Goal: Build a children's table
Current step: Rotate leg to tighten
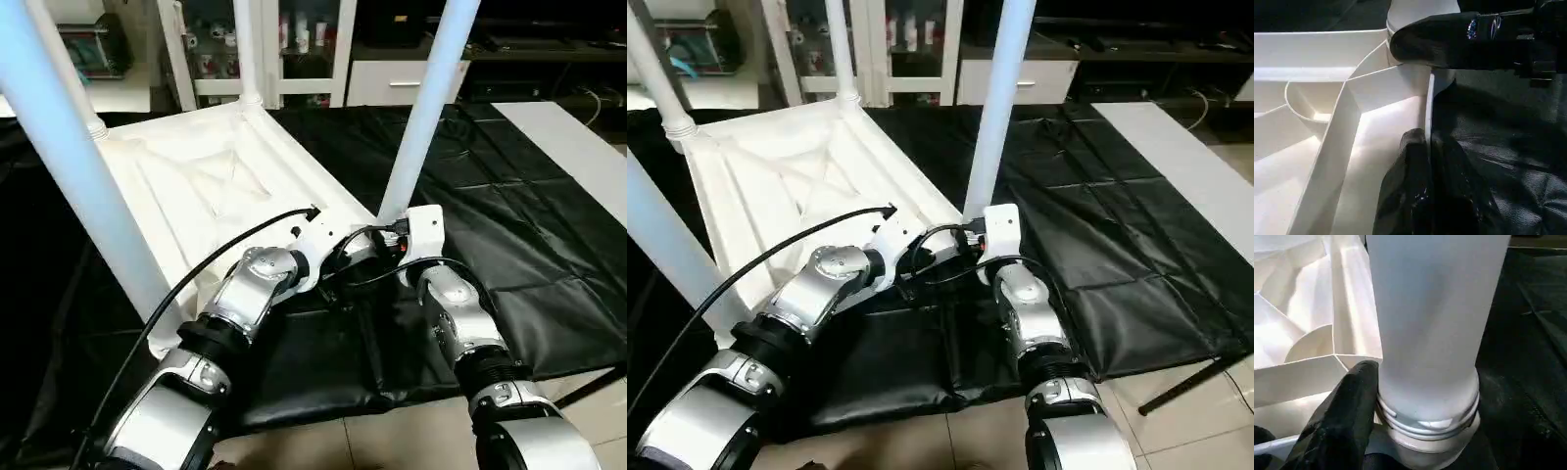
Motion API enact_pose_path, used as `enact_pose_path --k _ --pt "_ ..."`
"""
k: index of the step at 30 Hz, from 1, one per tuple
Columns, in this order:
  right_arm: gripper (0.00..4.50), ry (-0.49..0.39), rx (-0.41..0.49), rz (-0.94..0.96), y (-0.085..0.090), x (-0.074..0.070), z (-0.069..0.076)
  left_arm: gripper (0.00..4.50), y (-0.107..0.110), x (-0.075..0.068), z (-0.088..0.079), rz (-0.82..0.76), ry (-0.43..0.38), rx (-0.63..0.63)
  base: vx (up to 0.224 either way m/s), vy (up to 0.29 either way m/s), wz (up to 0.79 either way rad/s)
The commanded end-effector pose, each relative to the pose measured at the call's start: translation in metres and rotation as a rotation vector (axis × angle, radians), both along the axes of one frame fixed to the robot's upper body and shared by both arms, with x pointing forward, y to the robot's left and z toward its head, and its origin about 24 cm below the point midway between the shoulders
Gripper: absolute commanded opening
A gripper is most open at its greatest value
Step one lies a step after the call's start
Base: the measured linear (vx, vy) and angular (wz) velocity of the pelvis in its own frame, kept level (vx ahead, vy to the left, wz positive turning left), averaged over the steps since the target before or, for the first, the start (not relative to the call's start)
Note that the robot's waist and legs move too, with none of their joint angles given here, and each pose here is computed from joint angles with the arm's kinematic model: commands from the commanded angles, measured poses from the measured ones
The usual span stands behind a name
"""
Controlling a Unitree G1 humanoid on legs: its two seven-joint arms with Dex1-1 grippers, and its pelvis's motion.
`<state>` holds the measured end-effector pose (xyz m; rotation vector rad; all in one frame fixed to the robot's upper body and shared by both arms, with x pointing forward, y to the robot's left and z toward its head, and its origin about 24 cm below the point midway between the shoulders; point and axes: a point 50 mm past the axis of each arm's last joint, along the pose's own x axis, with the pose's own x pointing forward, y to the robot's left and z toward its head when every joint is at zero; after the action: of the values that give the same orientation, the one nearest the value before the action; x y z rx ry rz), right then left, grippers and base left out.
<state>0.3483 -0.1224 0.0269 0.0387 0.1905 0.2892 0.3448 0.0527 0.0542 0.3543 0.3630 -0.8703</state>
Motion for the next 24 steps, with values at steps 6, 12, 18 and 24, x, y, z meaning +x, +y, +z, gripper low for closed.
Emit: enact_pose_path --k 6,12,18,24 --pt "3.37 -0.139 0.152 0.342 0.048 -0.016 0.019 0.00 0.016 0.016 0.012 0.172 -0.131 -0.007 0.000 0.000 0.00" --pt "3.85 -0.189 0.108 0.358 0.013 -0.022 0.029 0.00 0.025 0.006 0.006 0.063 -0.079 0.002 -0.003 -0.001 -0.03" --pt "4.44 -0.116 -0.032 0.579 -0.044 -0.047 0.035 0.00 0.041 -0.013 -0.004 -0.113 0.050 0.041 0.000 0.000 0.00" --pt "4.44 0.079 -0.146 0.859 -0.082 -0.083 0.037 0.00 0.058 -0.026 -0.008 -0.246 0.159 0.072 0.000 0.000 0.00"
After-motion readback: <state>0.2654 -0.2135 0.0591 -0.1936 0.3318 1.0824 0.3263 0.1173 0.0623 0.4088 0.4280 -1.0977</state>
